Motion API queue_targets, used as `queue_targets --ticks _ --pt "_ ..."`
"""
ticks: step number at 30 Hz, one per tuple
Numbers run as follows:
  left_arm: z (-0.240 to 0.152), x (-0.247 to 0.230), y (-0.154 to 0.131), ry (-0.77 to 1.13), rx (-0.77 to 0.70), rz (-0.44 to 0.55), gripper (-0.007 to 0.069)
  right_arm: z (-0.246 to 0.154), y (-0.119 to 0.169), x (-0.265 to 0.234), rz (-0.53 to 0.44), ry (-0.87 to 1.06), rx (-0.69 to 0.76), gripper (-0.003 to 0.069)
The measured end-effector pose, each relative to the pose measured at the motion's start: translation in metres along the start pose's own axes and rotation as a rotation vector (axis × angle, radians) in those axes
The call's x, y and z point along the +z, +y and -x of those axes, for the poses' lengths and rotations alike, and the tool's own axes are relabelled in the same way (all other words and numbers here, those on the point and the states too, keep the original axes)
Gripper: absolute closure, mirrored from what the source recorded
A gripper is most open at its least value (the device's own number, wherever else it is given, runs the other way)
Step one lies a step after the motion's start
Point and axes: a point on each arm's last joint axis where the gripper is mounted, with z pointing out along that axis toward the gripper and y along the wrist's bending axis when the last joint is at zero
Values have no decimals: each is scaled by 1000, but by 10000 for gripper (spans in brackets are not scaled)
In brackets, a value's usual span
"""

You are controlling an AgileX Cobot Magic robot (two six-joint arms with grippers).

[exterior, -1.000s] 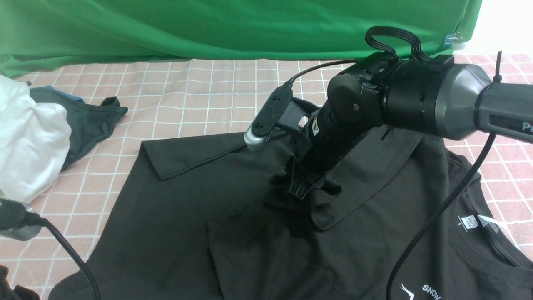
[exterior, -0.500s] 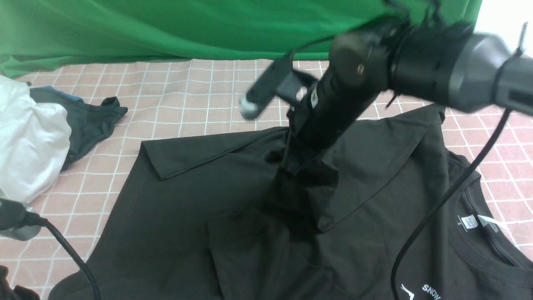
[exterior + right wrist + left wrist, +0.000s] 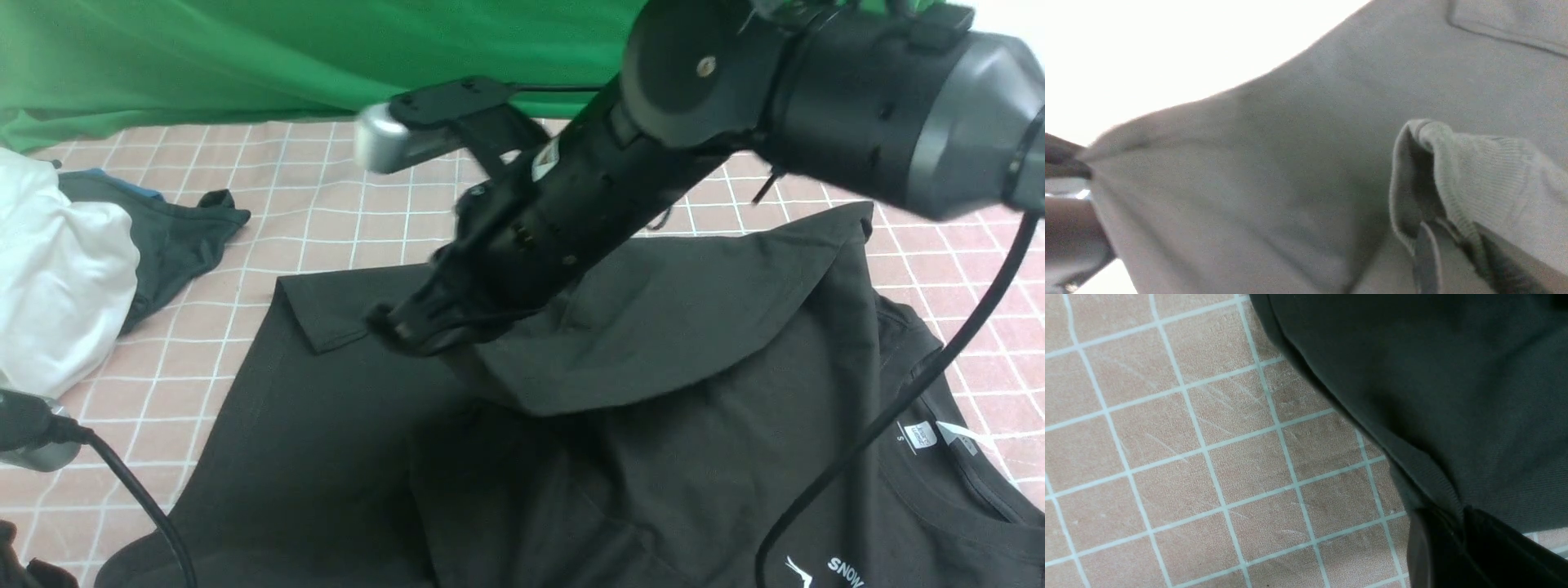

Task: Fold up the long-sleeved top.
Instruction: Use the right arm to drag and drop the cuff onto the cuffclosest to the right arm

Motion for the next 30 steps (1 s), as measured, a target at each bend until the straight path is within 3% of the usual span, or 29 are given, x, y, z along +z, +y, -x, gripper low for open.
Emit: queue_targets --ticks 7,17,21,25,27,30 --pt "0 0 0 0 0 0 575 0 23 8 24 -17 -37 592" --pt "0 0 0 0 1 0 575 -5 31 23 39 22 -32 576" --pt "0 0 0 0 0 0 575 -10 32 38 44 61 -12 538" --pt "0 0 0 0 0 0 575 -10 32 40 42 70 32 418" --pt "0 0 0 0 0 0 575 -11 32 40 43 72 48 303" --pt "0 0 0 0 0 0 575 -11 33 38 53 105 35 223"
